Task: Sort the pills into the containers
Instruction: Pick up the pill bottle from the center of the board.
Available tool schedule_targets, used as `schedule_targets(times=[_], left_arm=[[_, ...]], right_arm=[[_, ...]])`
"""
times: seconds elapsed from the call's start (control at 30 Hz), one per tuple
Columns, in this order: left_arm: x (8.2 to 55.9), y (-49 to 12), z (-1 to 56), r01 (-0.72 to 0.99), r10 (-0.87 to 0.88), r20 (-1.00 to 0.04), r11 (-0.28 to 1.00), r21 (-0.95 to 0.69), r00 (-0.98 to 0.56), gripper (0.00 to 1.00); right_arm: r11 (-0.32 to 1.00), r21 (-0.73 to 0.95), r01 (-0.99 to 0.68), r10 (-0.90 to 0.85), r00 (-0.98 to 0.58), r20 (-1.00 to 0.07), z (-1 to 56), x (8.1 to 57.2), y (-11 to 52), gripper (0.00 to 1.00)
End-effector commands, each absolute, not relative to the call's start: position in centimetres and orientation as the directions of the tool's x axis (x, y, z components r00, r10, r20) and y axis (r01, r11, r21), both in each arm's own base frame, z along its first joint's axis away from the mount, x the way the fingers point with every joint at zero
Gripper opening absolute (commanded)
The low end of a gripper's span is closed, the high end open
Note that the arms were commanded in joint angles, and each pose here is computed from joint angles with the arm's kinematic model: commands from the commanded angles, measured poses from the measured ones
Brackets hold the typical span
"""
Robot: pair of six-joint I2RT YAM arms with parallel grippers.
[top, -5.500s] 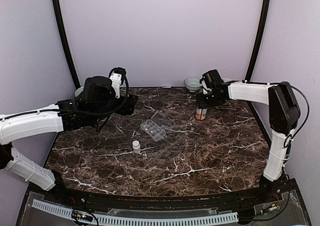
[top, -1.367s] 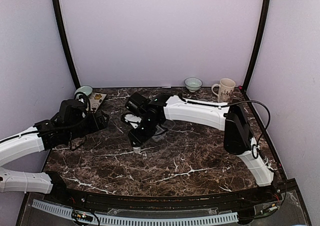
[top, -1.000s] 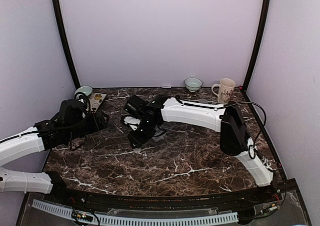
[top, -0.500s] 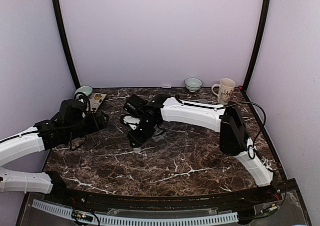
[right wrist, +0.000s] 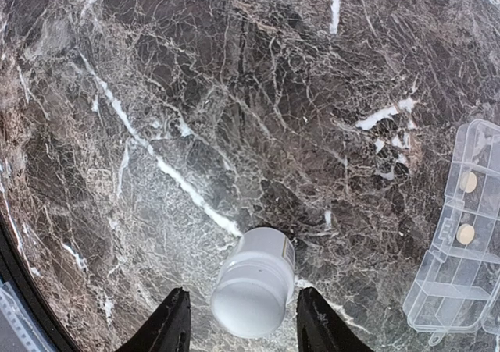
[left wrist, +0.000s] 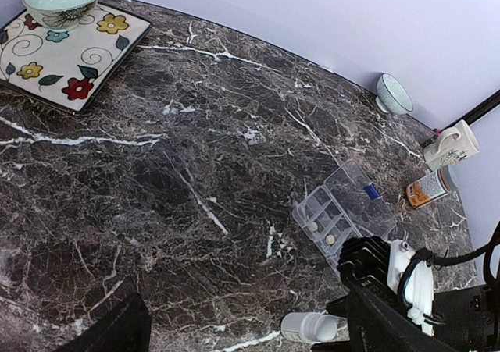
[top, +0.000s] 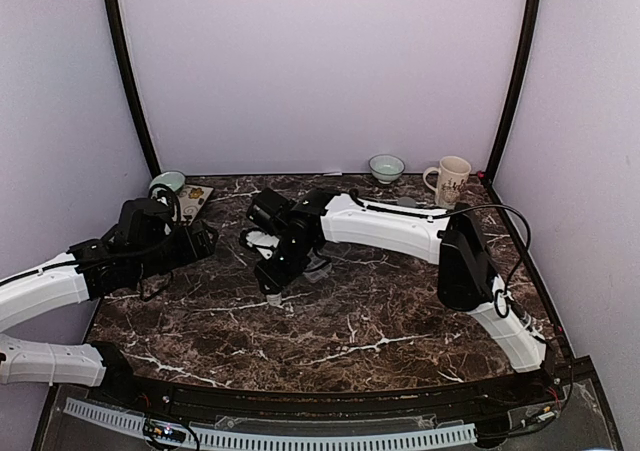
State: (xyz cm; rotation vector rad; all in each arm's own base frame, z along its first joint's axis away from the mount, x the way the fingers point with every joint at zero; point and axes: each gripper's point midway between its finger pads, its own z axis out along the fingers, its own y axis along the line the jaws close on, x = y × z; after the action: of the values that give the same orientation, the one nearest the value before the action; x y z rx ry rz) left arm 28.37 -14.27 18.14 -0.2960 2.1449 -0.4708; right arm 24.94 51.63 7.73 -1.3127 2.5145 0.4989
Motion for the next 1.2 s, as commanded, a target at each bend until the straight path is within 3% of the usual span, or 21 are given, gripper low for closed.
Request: schedule_targets(times=[0.0, 0.23, 0.43, 0.63, 0.93, 1.17], left_arm=[[27.91, -13.74, 17.41, -0.05, -0.377, -0.721, 0.901, -0.431, -0.582, 0.89], [27.84, -13.64, 17.33, -0.053, -0.383, -0.719, 0.899, -0.435, -0.58, 0.89], [27.83, -13.66, 17.19, -0.054, -0.386, -0.717, 0.897, -0.438, -0.58, 0.89], [27.84, -13.7, 16.97, -0.054, -0.386, -0.715, 0.896, -0.44, -0.583, 0.89], [27.8, -13.69, 17.04, -0.053, -0.389, -0.714, 0.895, -0.444, -0.582, 0.89], [27.7, -13.62, 16.9, -0.057, -0.39, -0.712, 0.895, -0.443, -0.584, 0.89]], right_arm=[[0.518, 0.183, -0.836, -0.748, -0.546, -0.378, 7.23, 24.54, 52.25, 0.46], [0.518, 0.185, -0.835, -0.75, -0.548, -0.37, 6.84, 24.48, 52.24, 0.45], [0.516, 0.184, -0.836, -0.749, -0.545, -0.376, 7.01, 24.55, 52.34, 0.35], [0.514, 0.189, -0.836, -0.747, -0.545, -0.38, 7.19, 24.5, 52.5, 0.43], [0.51, 0.193, -0.838, -0.749, -0.543, -0.379, 7.1, 24.46, 52.61, 0.43], [0.494, 0.203, -0.845, -0.753, -0.533, -0.387, 7.35, 24.23, 52.91, 0.29]])
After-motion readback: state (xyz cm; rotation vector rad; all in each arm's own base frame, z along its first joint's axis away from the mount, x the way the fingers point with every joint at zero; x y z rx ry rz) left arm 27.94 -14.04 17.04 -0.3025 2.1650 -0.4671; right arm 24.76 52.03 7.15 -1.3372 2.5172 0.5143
